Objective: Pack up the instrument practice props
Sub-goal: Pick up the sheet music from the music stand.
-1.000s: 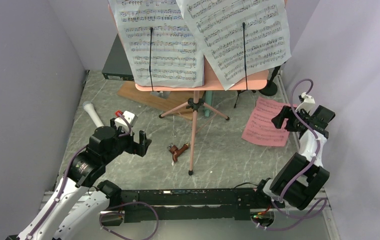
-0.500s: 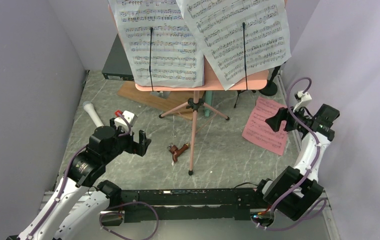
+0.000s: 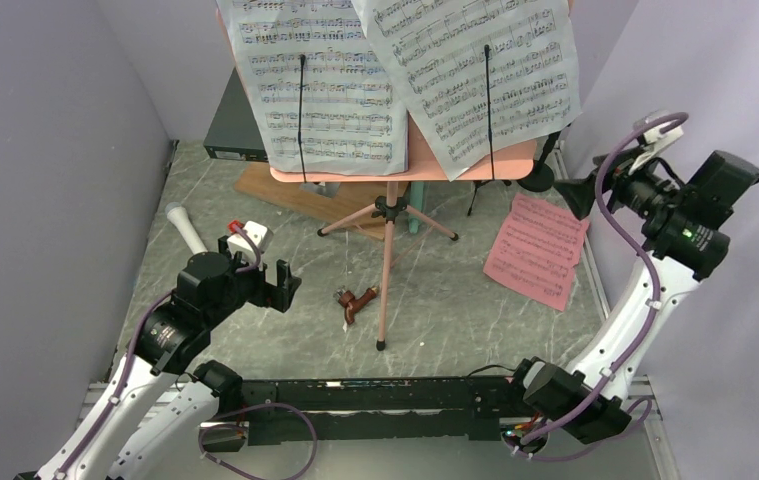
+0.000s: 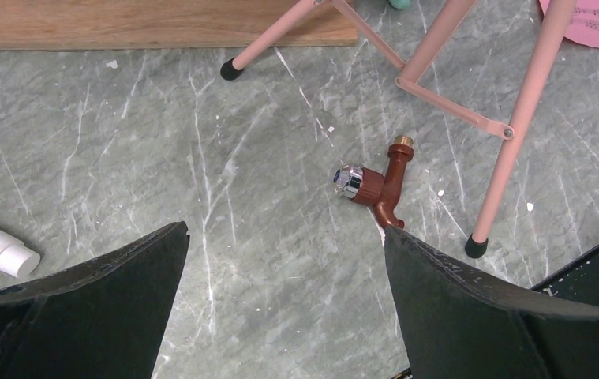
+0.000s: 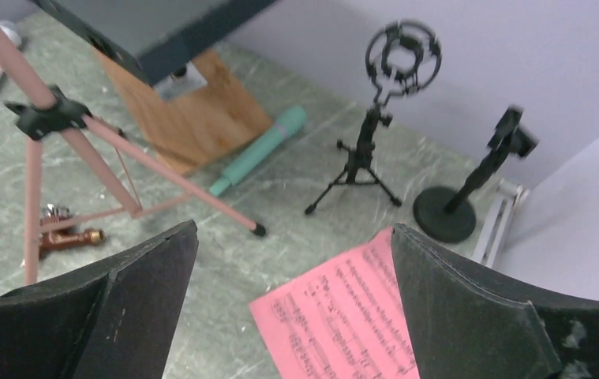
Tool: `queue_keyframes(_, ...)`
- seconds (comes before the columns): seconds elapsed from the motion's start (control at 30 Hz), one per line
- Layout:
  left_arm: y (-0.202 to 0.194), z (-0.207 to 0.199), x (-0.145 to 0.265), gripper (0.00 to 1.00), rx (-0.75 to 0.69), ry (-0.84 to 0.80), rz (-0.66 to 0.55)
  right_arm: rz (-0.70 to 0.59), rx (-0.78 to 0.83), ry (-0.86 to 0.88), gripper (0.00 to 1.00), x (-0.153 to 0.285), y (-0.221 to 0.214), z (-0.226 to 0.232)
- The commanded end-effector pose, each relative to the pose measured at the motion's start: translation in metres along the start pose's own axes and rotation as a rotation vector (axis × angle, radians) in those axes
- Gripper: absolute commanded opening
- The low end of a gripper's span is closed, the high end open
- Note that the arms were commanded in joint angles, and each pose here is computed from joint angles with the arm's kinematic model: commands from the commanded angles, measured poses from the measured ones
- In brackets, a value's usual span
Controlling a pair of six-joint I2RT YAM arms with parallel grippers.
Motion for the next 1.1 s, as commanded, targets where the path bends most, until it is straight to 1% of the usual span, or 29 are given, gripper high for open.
queue_keyframes(0.0, 0.006, 0.001, 0.003, 1.00, -0.011, -0.004, -0.023, -0.108, 0.077, 0.075, 0.95, 0.017, 0.062, 0.035)
queue_keyframes(0.07, 0.006, 0.001, 0.004, 0.99, -0.011, -0.003, -0.026, -0.138, 0.083, 0.111, 0.96, 0.022, 0.081, 0.048)
queue_keyframes(0.2, 0.007, 0.001, 0.005, 1.00, -0.013, -0.004, -0.030, -0.179, 0.068, 0.214, 0.97, 0.029, 0.105, 0.070)
queue_keyframes(0.3, 0.007, 0.001, 0.006, 0.99, -0.014, -0.005, -0.036, -0.180, 0.024, 0.306, 0.99, 0.034, 0.119, 0.085)
queue_keyframes(0.37, 0.008, 0.001, 0.006, 1.00, -0.013, -0.007, -0.041, -0.178, 0.025, 0.337, 1.00, 0.037, 0.127, 0.092)
queue_keyframes(0.6, 0.009, 0.000, 0.005, 0.99, -0.012, -0.018, -0.044, -0.208, -0.024, 0.337, 1.00, 0.034, 0.157, 0.086)
queue_keyframes(0.87, 0.009, 0.003, 0.006, 0.99, -0.005, -0.005, -0.046, -0.234, -0.035, 0.482, 1.00, 0.012, 0.187, 0.100)
queue_keyframes(1.07, 0.007, 0.003, 0.003, 1.00, -0.005, -0.006, -0.029, -0.218, -0.015, 0.570, 1.00, -0.004, 0.192, 0.101)
Point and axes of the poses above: each gripper's point midway between its finger pads, its own x axis back along the fingers, its own z axis along the line the jaws close on, y = z × x, the point moved 5 cm from there along x, back along the fingers, and after that the axes turned 8 degrees about -x, right-handed, at the moved point
